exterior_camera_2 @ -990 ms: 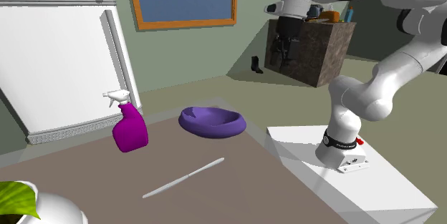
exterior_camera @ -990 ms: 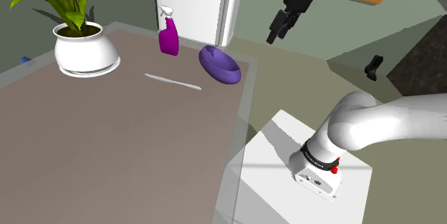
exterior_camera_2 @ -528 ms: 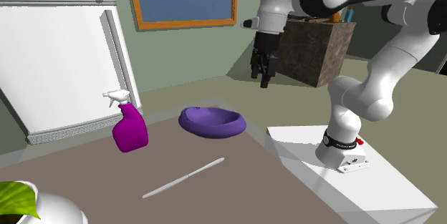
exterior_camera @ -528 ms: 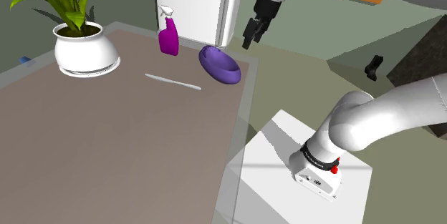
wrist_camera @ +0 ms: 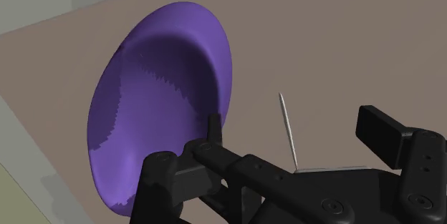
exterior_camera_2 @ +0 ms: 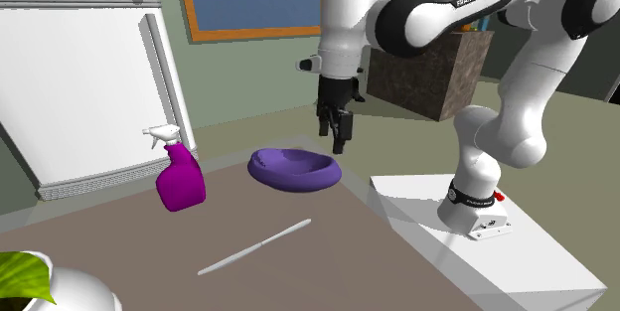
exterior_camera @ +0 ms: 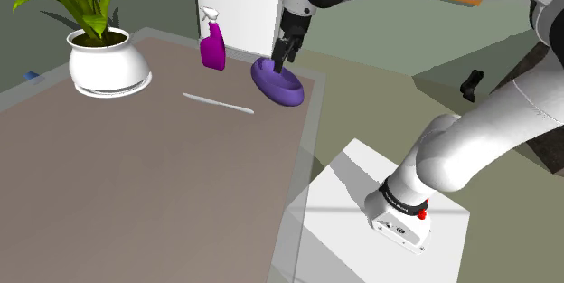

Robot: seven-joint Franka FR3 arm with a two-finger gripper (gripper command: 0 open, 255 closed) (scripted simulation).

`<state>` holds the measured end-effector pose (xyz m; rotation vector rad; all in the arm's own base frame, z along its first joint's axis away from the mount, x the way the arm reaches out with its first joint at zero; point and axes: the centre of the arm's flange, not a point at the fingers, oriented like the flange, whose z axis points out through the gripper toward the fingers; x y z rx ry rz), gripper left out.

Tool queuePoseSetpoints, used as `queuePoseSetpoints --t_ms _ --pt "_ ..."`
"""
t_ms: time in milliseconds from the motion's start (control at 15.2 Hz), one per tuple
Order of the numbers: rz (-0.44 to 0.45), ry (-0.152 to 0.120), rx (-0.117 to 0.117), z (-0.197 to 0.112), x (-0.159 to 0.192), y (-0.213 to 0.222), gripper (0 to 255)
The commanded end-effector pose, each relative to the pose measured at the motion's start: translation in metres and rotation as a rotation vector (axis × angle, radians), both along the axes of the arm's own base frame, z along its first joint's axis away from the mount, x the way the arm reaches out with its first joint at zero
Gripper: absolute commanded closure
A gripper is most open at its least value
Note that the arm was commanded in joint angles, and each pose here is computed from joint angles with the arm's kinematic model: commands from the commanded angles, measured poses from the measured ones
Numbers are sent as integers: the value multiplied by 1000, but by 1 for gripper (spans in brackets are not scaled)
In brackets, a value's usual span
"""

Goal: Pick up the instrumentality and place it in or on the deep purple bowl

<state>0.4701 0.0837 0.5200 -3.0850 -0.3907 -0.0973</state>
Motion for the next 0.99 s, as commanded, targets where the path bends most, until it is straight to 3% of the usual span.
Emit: queuePoseSetpoints --t_ms 0,924 --pt "29 12 -7 -14 25 9 0" --pt "230 96 -57 -123 152 114 0"
